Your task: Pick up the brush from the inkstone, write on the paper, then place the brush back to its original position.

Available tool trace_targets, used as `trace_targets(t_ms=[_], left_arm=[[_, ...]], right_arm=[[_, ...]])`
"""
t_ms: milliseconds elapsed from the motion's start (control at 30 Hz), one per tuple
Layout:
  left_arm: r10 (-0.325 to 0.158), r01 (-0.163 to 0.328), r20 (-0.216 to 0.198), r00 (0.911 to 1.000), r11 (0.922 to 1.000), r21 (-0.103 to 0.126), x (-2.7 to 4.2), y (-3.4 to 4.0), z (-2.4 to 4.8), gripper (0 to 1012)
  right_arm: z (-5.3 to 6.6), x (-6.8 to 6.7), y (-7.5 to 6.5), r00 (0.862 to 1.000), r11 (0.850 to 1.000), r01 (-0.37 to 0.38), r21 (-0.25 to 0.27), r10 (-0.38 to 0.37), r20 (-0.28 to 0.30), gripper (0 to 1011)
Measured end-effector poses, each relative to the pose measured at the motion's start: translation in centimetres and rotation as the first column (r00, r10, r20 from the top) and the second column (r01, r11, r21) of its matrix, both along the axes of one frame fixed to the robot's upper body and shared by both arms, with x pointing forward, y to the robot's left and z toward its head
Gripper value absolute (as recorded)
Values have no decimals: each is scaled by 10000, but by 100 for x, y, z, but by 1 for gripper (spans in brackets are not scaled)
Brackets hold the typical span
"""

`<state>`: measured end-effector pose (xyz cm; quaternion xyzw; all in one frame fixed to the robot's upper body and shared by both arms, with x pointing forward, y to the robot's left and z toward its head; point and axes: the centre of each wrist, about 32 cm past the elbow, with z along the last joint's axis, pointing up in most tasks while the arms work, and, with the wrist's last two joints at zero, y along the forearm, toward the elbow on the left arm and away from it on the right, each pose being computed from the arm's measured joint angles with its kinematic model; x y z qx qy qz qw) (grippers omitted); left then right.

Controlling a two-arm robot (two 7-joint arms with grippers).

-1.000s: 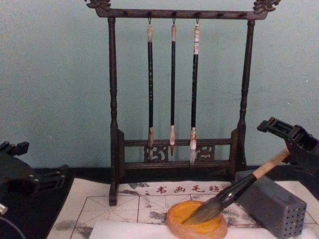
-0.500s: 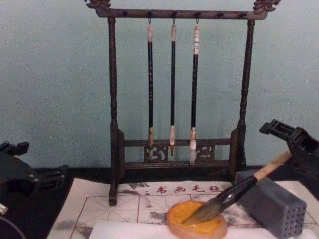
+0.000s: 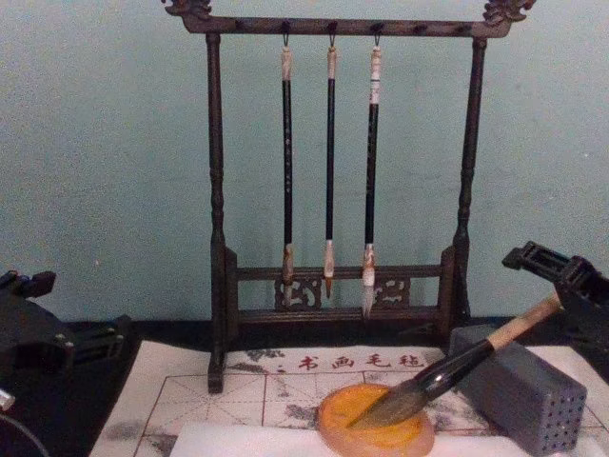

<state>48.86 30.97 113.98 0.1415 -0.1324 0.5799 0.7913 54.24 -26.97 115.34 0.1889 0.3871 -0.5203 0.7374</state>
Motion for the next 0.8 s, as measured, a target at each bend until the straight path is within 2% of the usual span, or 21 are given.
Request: trace_targets(t_ms=[367, 800], left_arm=[[0, 0, 1, 10000, 10000, 0, 0, 0, 0, 1001], [0, 0, 0, 10000, 10000, 0, 0, 0, 0, 1001]], right_arm=[[-21, -35, -18, 9999, 9999, 105, 26, -104, -135, 1000], [19, -248, -67, 9998, 9999, 96, -59, -97, -187, 1000]])
